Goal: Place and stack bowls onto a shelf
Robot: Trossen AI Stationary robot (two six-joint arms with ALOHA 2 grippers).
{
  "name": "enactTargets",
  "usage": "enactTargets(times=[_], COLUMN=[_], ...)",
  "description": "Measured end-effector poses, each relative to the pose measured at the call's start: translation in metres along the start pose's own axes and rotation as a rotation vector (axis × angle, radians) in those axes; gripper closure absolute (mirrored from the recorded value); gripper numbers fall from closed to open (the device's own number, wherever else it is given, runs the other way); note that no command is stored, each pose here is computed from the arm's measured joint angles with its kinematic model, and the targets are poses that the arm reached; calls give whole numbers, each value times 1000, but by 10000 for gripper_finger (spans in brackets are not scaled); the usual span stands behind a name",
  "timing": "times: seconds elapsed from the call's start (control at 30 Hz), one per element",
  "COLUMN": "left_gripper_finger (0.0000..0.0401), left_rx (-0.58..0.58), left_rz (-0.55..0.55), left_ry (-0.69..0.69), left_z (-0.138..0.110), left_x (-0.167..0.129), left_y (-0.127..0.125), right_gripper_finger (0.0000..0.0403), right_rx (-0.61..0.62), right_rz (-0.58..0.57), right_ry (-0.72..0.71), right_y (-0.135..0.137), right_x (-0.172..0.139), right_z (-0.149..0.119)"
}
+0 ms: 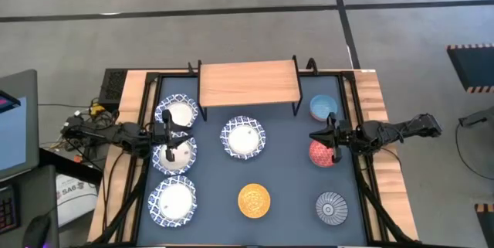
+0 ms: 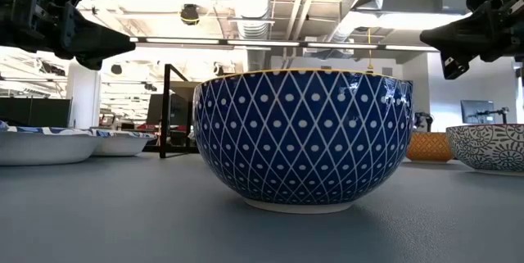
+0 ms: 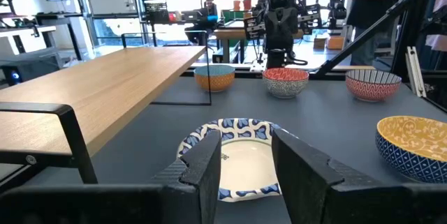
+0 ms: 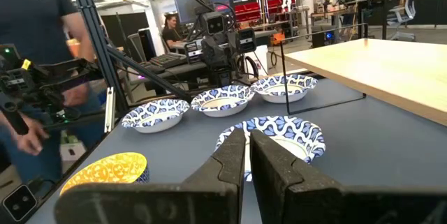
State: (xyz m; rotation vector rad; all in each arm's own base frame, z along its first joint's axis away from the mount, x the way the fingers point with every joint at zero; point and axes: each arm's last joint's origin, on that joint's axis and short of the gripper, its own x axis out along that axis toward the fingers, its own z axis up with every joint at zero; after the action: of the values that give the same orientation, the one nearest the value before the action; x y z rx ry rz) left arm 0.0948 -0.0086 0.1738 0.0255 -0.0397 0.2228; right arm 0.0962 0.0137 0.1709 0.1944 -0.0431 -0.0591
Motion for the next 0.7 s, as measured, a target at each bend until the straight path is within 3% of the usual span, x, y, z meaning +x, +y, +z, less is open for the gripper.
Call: enactTargets(times=[0.7], left_gripper_finger=[285], left_rx=[27], left_rz=[2], left_ry=[-1], left_z=[0], left_x=[0], left_y=[0], right_gripper_finger=[351], right_rx=[0], right_rz=[0], right_ry=[1], right_y=[0], right_x=[0], right_z=[0])
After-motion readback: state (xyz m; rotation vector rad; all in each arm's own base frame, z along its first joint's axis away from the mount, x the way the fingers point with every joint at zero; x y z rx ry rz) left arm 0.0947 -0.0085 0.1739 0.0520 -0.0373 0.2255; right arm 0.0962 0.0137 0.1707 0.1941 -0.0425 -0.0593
